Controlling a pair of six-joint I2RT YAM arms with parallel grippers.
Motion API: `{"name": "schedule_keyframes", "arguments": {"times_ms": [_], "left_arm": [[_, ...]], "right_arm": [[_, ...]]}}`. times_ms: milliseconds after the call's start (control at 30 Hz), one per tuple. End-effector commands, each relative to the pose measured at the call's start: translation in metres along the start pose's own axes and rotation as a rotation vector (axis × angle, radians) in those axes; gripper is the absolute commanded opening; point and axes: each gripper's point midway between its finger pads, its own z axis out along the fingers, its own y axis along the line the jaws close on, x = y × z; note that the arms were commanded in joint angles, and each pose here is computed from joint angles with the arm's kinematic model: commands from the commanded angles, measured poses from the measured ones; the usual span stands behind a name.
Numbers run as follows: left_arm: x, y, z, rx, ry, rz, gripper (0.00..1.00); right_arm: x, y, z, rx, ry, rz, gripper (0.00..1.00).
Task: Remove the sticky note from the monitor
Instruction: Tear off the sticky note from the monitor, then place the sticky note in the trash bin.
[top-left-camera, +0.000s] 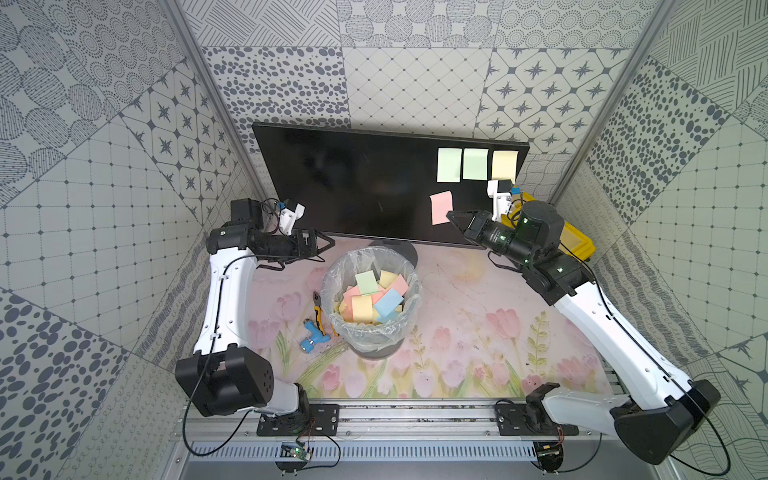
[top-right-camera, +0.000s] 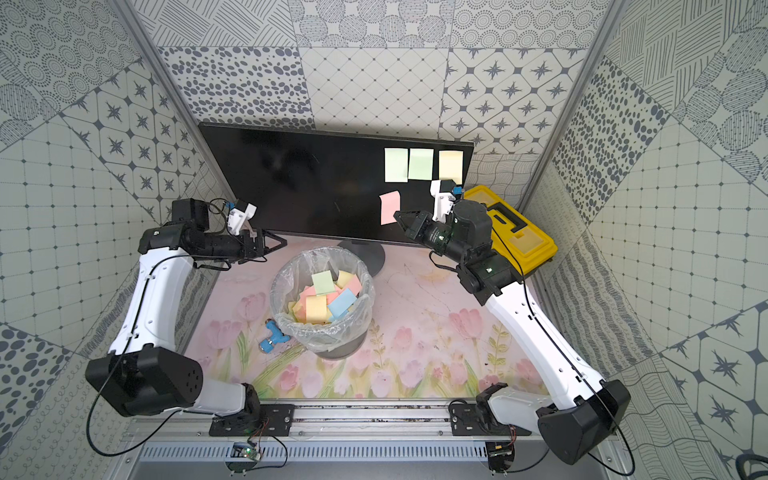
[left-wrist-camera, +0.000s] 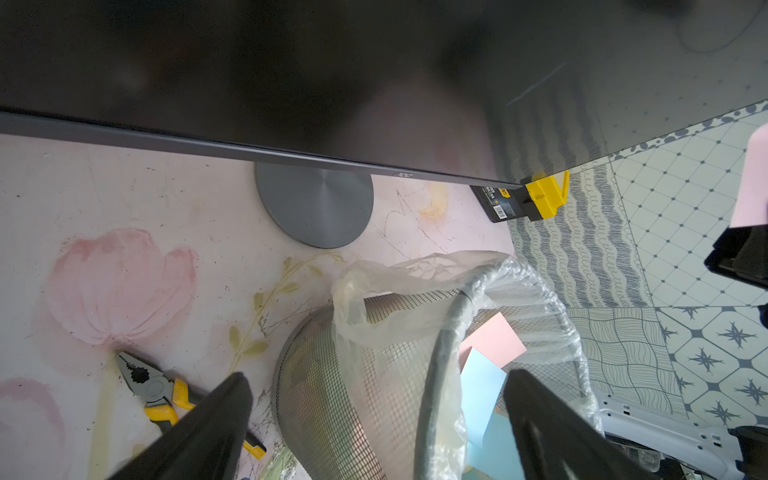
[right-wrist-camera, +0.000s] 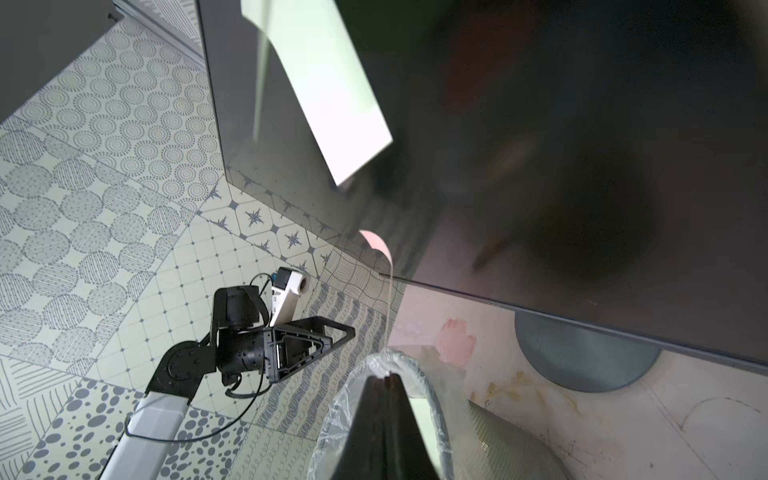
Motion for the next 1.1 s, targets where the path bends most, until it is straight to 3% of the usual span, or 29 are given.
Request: {"name": "schedule_keyframes", "arguments": {"times_ms": [0, 333, 600, 700, 800, 967, 1067], "left_arm": [[-0.008, -0.007, -0.002, 0.040, -0.021, 0.020, 1.00], [-0.009, -0.007, -0.001, 0.050, -0.018, 0.016, 0.97], [-0.008, -0.007, 0.000, 0.046, -0.015, 0.015, 0.98], [-0.009, -0.006, 0.000, 0.046, -0.016, 0.016, 0.99], [-0.008, -0.007, 0.000, 0.046, -0.017, 0.016, 0.99], [-0.008, -0.009, -0.001, 0.050, -0.018, 0.017, 0.99], [-0.008, -0.009, -0.001, 0.050, -0.018, 0.018, 0.99]], "right_arm": [[0.018, 0.006, 0.003, 0.008, 0.044, -0.054, 0.00], [0.106, 0.055, 0.042, -0.067, 0.352, -0.273, 0.00], [0.175, 0.048, 0.067, -0.050, 0.578, -0.404, 0.00], [0.192, 0.045, 0.075, -0.041, 0.615, -0.430, 0.00], [0.204, 0.043, 0.084, -0.032, 0.645, -0.447, 0.11], [0.207, 0.033, 0.089, 0.013, 0.640, -0.464, 0.11], [0.201, 0.033, 0.086, 0.026, 0.622, -0.479, 0.25]]}}
